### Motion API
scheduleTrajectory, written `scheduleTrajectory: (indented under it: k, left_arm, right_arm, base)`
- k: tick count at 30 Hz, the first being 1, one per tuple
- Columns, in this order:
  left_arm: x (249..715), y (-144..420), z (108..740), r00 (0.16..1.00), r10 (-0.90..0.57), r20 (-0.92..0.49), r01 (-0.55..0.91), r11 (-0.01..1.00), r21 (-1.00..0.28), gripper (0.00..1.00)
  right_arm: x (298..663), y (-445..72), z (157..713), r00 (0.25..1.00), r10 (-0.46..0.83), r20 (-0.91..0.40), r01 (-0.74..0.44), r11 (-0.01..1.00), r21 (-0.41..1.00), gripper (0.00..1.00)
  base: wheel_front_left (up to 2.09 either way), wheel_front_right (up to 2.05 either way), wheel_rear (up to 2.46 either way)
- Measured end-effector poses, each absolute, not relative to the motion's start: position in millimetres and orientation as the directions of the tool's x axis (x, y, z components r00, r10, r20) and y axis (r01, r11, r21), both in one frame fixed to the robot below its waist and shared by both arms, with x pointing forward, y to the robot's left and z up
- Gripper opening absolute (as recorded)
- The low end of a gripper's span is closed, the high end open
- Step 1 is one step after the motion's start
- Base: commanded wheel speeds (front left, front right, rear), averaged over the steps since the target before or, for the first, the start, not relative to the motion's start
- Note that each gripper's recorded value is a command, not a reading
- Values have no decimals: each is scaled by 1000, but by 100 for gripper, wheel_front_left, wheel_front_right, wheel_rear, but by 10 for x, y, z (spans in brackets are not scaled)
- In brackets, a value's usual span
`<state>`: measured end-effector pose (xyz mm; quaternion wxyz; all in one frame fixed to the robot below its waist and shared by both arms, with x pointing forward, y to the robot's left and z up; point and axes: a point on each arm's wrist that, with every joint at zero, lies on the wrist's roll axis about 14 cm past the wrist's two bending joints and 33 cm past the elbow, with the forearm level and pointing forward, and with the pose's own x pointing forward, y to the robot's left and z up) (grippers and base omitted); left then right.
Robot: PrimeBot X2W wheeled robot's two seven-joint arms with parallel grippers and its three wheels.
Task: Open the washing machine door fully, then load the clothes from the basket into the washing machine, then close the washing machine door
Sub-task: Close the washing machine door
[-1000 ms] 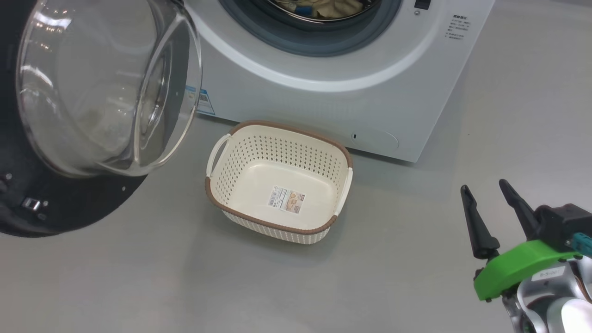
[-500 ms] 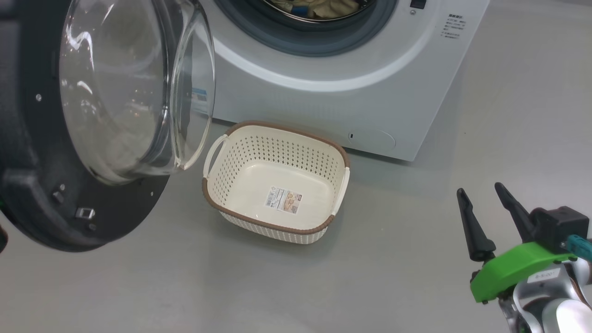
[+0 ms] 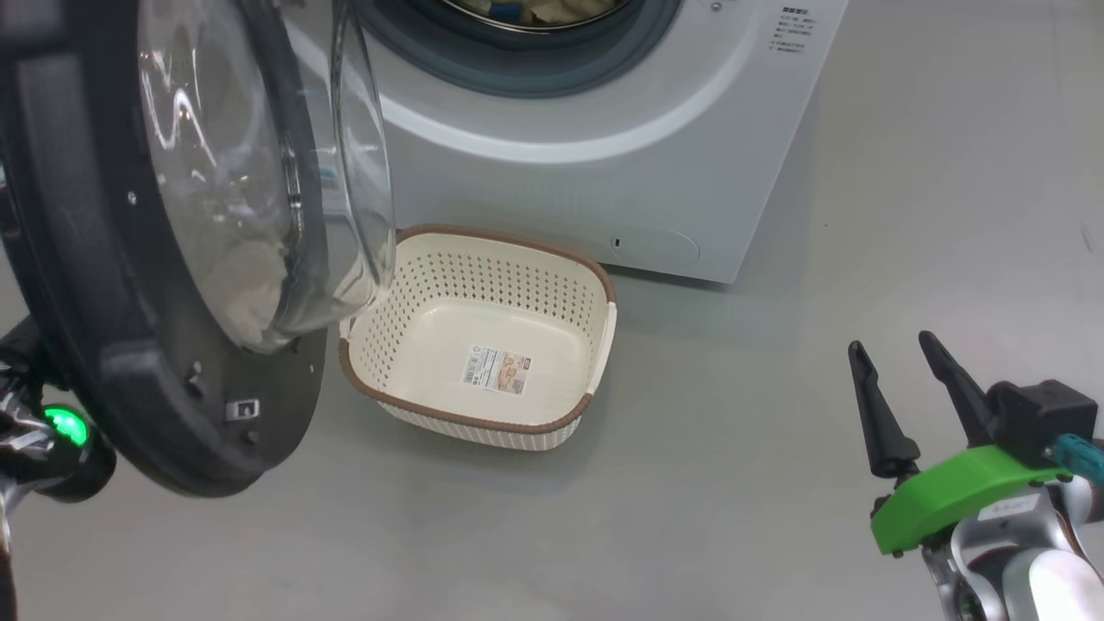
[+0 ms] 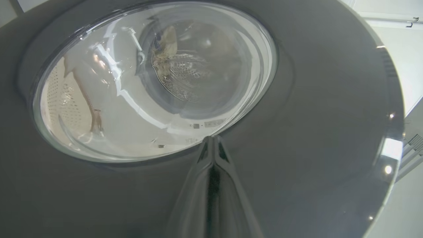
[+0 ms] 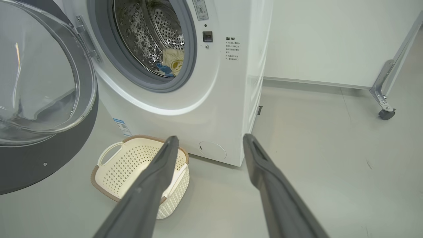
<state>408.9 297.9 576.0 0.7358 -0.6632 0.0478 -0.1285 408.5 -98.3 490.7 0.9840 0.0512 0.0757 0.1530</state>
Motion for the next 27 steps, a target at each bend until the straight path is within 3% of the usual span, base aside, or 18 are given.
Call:
scheduleTrajectory:
  k: [12,27]
  left_arm:
    - [4152,2131,5685,873,-467,144,165,3,-986,0]
    - [4298,1380,5744,773,-598,214,202,-89,-975,0]
  right_arm:
    - [3999,-1248,4889,964,233,-131,-216,968,127,100]
    - [3898,-1510,4888,980,154,-123,-136,980,145,100]
  base:
    - [0,0,0]
    - [0,0,0]
